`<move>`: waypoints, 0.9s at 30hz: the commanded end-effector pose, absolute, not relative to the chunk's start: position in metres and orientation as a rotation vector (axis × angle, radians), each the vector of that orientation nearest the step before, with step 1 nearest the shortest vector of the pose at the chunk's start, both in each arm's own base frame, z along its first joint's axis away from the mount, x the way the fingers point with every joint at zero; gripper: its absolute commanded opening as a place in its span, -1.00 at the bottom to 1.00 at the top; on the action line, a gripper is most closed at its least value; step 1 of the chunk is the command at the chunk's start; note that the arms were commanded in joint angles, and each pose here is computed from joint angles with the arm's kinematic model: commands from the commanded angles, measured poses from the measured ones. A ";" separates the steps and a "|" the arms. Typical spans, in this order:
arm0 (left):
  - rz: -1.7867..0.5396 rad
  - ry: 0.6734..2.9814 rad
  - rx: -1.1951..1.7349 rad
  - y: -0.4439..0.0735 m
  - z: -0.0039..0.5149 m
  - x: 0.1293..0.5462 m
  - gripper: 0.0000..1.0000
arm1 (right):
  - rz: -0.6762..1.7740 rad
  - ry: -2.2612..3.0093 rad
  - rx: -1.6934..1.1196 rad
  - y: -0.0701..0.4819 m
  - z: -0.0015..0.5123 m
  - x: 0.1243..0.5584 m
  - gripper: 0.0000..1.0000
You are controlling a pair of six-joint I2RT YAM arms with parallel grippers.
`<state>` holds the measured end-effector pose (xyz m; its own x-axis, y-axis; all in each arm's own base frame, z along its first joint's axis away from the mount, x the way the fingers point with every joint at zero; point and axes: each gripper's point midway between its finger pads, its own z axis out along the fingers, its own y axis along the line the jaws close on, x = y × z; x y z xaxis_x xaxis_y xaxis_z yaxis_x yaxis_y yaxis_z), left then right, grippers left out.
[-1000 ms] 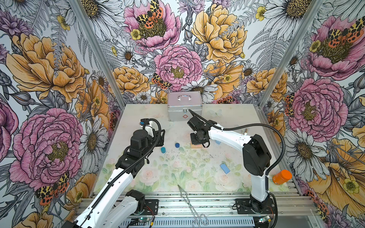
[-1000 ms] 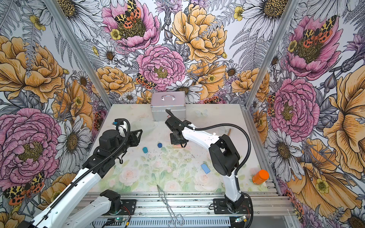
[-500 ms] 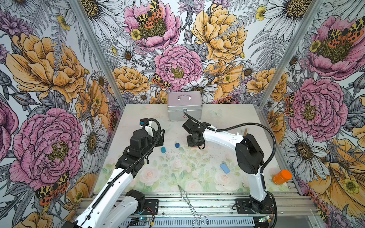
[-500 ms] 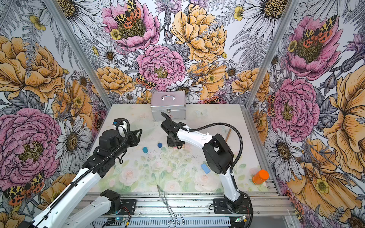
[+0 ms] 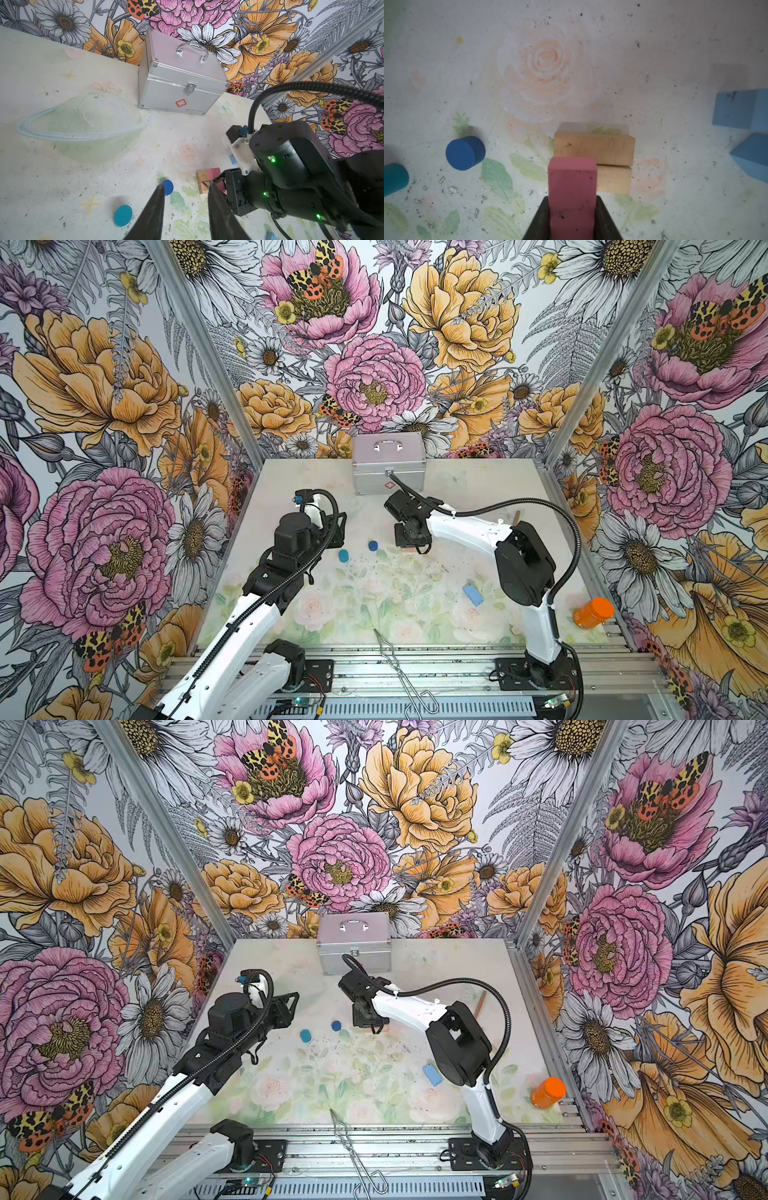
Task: Build the wood block tower
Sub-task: 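Lower the pink bar upright onto the wood bars with the right gripper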
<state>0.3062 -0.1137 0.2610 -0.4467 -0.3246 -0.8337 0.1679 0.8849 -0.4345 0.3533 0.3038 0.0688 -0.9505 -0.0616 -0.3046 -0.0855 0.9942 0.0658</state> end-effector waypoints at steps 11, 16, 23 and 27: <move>-0.563 1.944 -0.119 -0.112 0.262 0.307 -0.27 | 0.043 2.834 -0.072 0.302 0.053 0.355 -1.00; -0.563 1.943 -0.119 -0.111 0.262 0.307 -0.27 | 0.053 2.835 -0.074 0.304 0.050 0.356 -1.00; -0.563 1.944 -0.118 -0.112 0.262 0.307 -0.26 | 0.065 2.846 -0.088 0.307 0.046 0.355 -1.00; -0.561 1.944 -0.118 -0.112 0.262 0.307 -0.27 | 0.071 2.847 -0.096 0.309 0.045 0.356 -1.00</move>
<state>0.3061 -0.1138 0.2610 -0.4469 -0.3245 -0.8337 0.1682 0.8848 -0.4346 0.3539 0.3012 0.0512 -0.9574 -0.0476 -0.2848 -0.0610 0.9974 0.0383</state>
